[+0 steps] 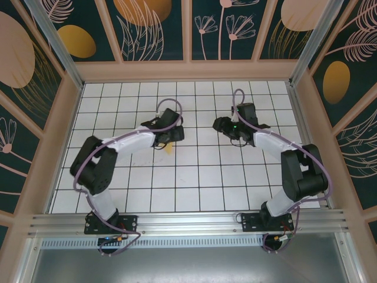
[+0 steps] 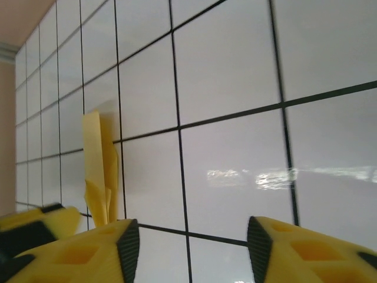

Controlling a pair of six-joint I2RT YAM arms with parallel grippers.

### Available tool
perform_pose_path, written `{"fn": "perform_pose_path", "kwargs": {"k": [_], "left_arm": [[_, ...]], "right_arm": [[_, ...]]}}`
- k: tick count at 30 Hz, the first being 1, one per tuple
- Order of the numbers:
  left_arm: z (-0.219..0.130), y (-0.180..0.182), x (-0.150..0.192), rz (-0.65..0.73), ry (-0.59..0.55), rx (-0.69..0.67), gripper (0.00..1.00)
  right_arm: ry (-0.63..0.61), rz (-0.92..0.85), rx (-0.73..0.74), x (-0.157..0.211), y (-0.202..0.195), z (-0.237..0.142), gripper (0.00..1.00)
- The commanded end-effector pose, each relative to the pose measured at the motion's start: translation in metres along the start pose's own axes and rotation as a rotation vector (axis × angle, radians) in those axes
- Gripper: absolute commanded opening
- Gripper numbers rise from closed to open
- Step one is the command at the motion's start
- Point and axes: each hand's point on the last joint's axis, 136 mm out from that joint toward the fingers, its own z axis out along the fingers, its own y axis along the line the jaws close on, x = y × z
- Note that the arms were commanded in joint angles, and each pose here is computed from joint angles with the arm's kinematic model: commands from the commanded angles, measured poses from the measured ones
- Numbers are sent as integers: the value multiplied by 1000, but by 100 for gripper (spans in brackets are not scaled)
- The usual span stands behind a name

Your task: Fold a paper plane with a square sheet of paper (pick it up from the middle)

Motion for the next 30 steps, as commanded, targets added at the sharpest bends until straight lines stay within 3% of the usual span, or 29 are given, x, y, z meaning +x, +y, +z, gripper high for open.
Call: {"fn": "perform_pose_path", "kwargs": {"k": [1, 5, 13, 22, 30], "left_arm": [[-33, 5, -38, -115, -133, 85, 84], [-49, 53, -46, -206, -214, -12, 94], [-61, 113, -30, -338, -258, -90, 99], [-58, 127, -17, -362, -242, -101, 99], [-53, 122, -15, -352, -223, -81, 99]], "right_arm": [[72, -40, 0, 23, 30, 27, 42], [146, -84, -11, 55, 68, 63, 26], [264, -178, -81, 103, 130, 116, 19], [333, -196, -25, 119, 123, 158, 18], [424, -301, 59, 130, 86, 159, 19]]}}
